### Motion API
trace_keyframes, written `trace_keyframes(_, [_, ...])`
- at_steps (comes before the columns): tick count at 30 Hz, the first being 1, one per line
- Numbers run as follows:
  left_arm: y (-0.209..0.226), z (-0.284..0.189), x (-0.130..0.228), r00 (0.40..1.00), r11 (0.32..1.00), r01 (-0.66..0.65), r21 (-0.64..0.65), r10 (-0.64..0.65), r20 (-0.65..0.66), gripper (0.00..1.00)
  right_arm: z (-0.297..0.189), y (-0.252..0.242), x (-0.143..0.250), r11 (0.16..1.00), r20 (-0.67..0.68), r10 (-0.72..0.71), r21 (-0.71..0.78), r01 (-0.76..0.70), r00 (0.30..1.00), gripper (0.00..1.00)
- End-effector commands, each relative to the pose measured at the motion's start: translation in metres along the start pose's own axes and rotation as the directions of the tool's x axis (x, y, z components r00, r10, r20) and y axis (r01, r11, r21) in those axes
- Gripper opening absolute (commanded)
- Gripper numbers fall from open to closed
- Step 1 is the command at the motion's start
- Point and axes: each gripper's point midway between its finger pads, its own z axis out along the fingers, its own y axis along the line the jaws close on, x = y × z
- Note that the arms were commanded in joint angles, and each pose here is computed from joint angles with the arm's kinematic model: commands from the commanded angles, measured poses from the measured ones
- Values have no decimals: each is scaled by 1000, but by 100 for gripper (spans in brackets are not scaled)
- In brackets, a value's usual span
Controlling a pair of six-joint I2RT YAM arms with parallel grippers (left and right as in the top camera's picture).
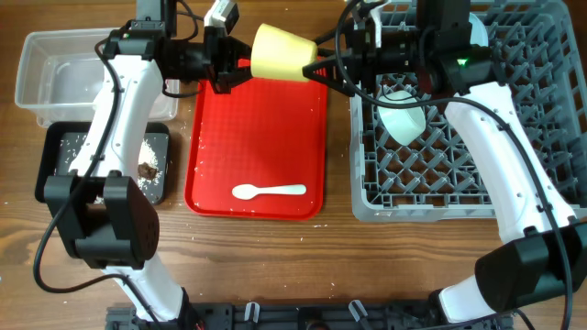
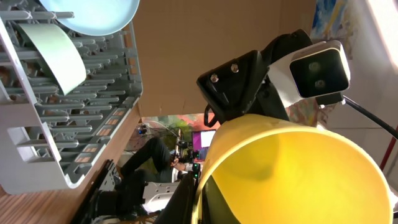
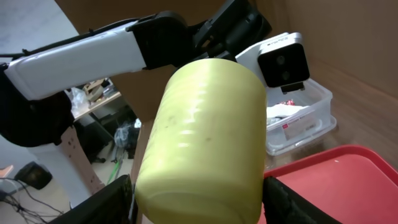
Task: Sort waste into correct bins and load items into the dishwasher rack
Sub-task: 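Hold the yellow cup with both grippers above the red tray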
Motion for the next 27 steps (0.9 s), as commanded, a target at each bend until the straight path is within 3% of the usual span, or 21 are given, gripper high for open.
trace_keyframes(1, [-16,1,5,999,999,-38,16,39,-8,4,7,16,3,995,-1,-15,-101,15,1000,68])
trace_keyframes(12, [-16,1,5,999,999,-38,16,39,-8,4,18,19,6,995,-16,-21,-99,19,1000,62])
trace_keyframes(22, [-16,2,5,999,999,-38,17,38,-10,4,35,20,10,997,-43,-30,-71,26,999,62])
trace_keyframes(27, [-16,2,6,999,999,-38,17,39,-11,4,35,18,10,998,-44,-27,-60,25,999,74])
